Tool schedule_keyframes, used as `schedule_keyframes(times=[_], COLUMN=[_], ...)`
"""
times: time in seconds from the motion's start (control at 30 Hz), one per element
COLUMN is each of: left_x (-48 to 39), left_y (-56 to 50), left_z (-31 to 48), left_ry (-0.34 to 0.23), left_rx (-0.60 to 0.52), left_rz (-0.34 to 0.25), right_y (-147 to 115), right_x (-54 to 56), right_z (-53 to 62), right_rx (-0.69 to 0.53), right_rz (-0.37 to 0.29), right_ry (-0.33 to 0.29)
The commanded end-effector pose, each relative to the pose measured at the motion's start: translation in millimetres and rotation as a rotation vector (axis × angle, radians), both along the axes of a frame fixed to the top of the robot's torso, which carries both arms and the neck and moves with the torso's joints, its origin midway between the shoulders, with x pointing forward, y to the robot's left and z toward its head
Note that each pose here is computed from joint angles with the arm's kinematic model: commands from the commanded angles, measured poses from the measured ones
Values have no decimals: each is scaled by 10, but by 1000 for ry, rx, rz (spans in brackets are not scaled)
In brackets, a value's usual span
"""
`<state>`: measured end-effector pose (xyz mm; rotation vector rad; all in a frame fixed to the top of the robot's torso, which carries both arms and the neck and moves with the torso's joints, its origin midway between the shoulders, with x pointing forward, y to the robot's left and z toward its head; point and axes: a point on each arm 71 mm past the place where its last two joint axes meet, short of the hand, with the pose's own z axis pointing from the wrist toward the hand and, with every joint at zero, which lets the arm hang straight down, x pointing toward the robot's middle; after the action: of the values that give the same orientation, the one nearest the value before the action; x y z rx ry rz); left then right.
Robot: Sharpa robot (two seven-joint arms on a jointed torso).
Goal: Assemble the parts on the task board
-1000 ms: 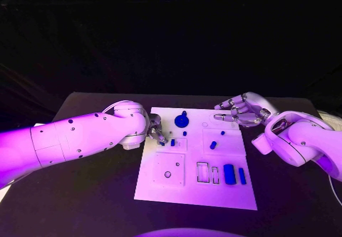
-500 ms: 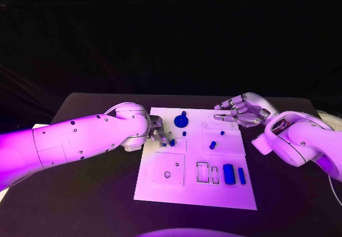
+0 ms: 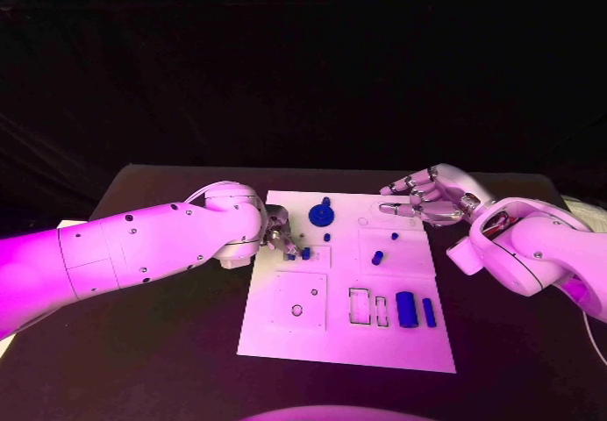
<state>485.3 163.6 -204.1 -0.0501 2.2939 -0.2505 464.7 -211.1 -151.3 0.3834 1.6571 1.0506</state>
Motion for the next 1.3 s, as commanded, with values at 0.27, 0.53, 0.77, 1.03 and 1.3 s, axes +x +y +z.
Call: schedule_keyframes(times=[0.27,0.53,0.77,1.03,1.3], left_x=[-25,-27,-26,-27,-37], left_y=[85,95,101,105,114], left_z=[-105,-93,-82,-72,-69], left_ry=[27,10,-6,-25,-51], left_rx=[71,75,79,79,73], left_rz=[40,41,43,46,54], right_y=[20,23,24,24,21], right_x=[-8,-7,-7,-8,-8], right_z=[-6,-10,-11,-11,-12], right_rx=[-3,-3,-3,-3,-3], right_rz=[19,20,21,22,21], right_ry=[-2,-1,-1,0,1])
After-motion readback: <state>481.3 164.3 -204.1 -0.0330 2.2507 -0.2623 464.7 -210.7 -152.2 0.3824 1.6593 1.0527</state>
